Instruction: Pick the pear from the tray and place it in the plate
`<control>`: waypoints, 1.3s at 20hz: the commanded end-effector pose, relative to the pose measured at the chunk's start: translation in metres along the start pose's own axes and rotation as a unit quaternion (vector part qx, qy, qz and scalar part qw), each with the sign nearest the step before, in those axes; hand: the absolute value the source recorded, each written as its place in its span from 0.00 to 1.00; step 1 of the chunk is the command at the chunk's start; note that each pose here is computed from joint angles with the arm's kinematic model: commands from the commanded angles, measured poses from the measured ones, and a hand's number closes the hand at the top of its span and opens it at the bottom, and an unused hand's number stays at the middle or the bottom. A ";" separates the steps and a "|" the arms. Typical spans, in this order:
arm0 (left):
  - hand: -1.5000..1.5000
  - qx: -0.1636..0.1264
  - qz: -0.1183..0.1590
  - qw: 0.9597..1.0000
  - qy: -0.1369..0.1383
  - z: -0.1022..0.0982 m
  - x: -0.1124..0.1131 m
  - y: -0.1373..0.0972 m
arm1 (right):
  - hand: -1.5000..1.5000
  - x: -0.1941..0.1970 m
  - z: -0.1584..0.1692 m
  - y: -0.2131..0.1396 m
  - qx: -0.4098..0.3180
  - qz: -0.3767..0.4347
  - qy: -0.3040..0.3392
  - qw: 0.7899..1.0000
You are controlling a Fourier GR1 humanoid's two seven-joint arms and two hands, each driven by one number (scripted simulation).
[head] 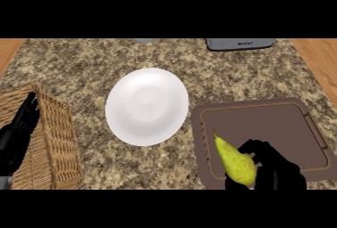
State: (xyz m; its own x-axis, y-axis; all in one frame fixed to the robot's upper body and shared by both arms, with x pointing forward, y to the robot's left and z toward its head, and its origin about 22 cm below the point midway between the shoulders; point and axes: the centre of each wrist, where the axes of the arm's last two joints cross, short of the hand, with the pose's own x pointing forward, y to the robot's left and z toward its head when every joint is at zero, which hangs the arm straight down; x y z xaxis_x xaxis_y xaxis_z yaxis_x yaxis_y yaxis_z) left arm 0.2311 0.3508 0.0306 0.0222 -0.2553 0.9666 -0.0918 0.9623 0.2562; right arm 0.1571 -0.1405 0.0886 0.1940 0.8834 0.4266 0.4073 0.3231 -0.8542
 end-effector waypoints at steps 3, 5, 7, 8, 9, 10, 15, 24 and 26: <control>0.50 -0.023 0.033 0.999 0.020 0.004 -0.022 -0.031 | 1.00 0.048 0.021 -0.034 -0.045 -0.002 0.055 0.997; 0.50 -0.031 0.038 0.999 0.020 0.008 -0.024 -0.054 | 1.00 0.069 0.023 -0.025 -0.052 -0.012 0.053 0.997; 0.50 -0.036 0.034 0.999 0.011 0.001 -0.024 -0.046 | 1.00 0.080 0.014 -0.017 -0.045 0.008 0.051 0.998; 0.50 -0.044 0.025 0.999 0.016 0.003 -0.019 -0.044 | 1.00 0.087 0.016 -0.017 -0.052 0.005 0.048 0.997; 0.50 -0.033 0.035 0.999 0.016 -0.005 -0.028 -0.048 | 1.00 0.086 0.020 -0.015 -0.042 0.005 0.040 0.998; 0.50 -0.046 0.026 0.999 0.009 -0.016 -0.007 -0.044 | 1.00 0.091 0.006 -0.010 -0.034 0.004 0.049 0.998; 0.50 -0.063 0.032 0.998 0.001 -0.013 -0.011 -0.067 | 1.00 0.109 -0.011 0.004 -0.009 -0.018 0.039 0.999; 0.50 -0.069 0.034 0.997 -0.006 -0.020 -0.018 -0.060 | 1.00 0.133 -0.065 0.048 0.011 -0.019 0.048 0.999; 0.50 -0.065 0.024 0.998 -0.007 -0.027 -0.010 -0.067 | 1.00 0.136 -0.081 0.056 0.012 -0.022 0.053 0.998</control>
State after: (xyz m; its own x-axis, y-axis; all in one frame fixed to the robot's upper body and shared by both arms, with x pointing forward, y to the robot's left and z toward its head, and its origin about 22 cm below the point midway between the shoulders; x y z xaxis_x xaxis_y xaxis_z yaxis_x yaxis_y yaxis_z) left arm 0.2659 0.3171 0.0366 -0.0659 -0.2602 0.9633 0.0130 0.9651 0.2616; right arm 0.2532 -0.0377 0.1211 0.1536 0.9056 0.3953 0.3848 0.3137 -0.8681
